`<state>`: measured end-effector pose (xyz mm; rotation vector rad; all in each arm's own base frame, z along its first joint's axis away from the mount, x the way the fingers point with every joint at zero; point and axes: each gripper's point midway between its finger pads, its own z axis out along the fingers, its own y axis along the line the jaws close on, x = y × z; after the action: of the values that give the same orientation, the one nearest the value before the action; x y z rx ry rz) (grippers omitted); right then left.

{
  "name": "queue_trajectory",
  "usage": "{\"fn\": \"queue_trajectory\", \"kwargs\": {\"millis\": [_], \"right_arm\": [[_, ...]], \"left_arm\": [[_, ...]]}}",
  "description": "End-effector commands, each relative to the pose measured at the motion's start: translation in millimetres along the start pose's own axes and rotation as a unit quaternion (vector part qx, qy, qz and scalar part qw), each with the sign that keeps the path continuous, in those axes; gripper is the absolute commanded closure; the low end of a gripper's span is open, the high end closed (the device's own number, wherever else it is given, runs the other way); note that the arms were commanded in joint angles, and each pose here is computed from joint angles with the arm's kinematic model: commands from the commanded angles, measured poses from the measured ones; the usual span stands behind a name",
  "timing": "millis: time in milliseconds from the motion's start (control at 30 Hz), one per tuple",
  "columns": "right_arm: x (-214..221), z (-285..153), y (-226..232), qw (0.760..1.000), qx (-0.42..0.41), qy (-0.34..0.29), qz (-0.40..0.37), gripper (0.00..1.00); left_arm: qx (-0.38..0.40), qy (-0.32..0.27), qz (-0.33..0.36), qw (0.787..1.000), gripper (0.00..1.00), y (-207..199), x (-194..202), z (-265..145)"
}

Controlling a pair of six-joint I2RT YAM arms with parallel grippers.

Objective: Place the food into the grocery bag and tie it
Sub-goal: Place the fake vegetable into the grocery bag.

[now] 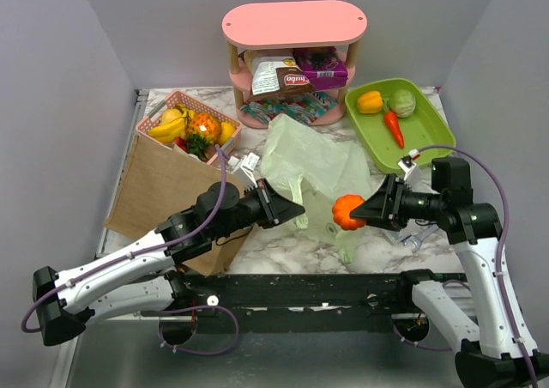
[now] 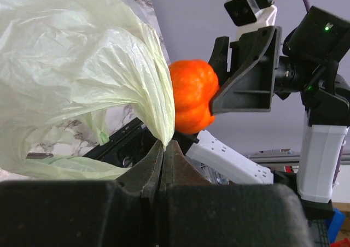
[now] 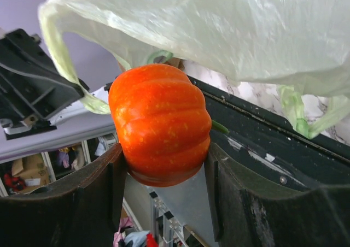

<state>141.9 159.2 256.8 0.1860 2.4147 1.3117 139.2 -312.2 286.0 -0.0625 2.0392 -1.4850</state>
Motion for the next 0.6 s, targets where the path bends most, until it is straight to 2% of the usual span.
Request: {"fn": "queue_trajectory", "kwargs": {"millis": [0, 333, 567], "right_arm": [[19, -4, -6, 1.0, 0.007, 0.027, 0.01, 0.59], [15, -4, -16, 0.999, 0.041, 0.01, 0.016, 0.59], [-9, 5, -20, 0.998, 0.052, -0.021, 0.016, 0.59]], "left_arm": [[0.021, 0.005, 0.017, 1.0, 1.0, -26, -9, 8], [0.062, 0.033, 0.018, 0.997, 1.0, -67, -13, 38], [0.084, 0.049, 0.009, 0.995, 1.0, -84, -12, 46]]}}
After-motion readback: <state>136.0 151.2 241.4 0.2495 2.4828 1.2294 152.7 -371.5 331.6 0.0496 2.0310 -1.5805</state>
